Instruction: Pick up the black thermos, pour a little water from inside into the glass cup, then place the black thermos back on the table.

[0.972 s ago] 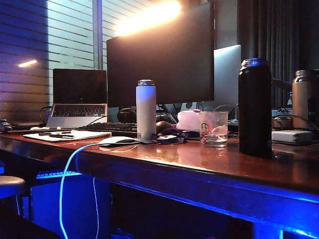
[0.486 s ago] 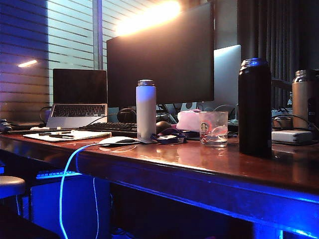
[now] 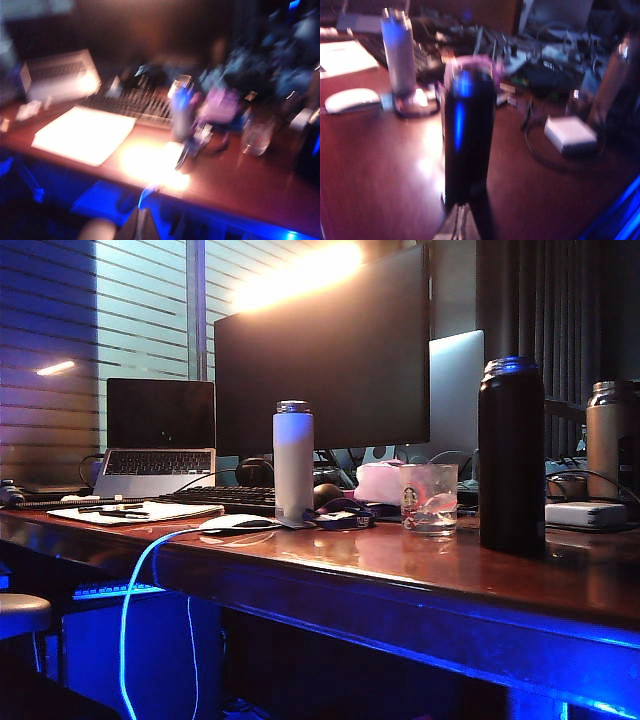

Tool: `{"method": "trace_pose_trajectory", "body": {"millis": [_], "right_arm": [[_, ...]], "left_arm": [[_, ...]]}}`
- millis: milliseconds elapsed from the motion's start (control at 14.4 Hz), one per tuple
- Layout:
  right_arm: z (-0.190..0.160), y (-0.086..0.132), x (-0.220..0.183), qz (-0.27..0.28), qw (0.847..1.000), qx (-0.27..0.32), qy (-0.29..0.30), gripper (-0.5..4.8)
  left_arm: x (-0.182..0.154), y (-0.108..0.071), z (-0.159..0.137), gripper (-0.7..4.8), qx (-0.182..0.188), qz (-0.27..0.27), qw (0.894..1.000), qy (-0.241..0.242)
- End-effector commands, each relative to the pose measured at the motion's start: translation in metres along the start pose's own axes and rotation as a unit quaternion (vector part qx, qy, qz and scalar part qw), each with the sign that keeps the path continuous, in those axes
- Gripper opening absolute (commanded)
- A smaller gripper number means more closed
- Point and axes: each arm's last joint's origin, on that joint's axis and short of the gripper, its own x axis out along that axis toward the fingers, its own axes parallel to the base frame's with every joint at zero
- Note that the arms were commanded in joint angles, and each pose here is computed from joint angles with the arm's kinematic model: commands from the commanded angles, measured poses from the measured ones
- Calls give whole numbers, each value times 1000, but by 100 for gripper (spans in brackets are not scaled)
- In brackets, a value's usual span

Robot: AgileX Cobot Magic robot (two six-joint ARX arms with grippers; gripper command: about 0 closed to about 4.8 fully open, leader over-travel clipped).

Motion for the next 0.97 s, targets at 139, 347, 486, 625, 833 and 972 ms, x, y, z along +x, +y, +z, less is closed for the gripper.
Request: {"method": "trace_pose_trajectory", "body": {"millis": [139, 347, 486, 625, 833, 972], "right_arm": [[-41, 1, -8, -33, 999, 36, 24, -5], [-54, 1, -14, -42, 998, 35, 35, -5], [-67, 2, -14, -42, 996, 45, 70, -5], [-79, 3, -11, -40, 993, 43, 100, -5], [-90, 3, -9, -40, 991, 41, 120, -5], [-90, 3, -9, -40, 991, 41, 120, -5]], "left_arm": [[2, -4, -57, -3, -39, 11, 999, 11], [14, -6, -97, -3, -43, 32, 998, 30], [28, -8, -119, -3, -64, 33, 997, 32], [41, -9, -132, -3, -67, 38, 997, 24], [55, -10, -145, -3, -72, 42, 996, 13], [65, -12, -159, -3, -92, 43, 995, 12]]}}
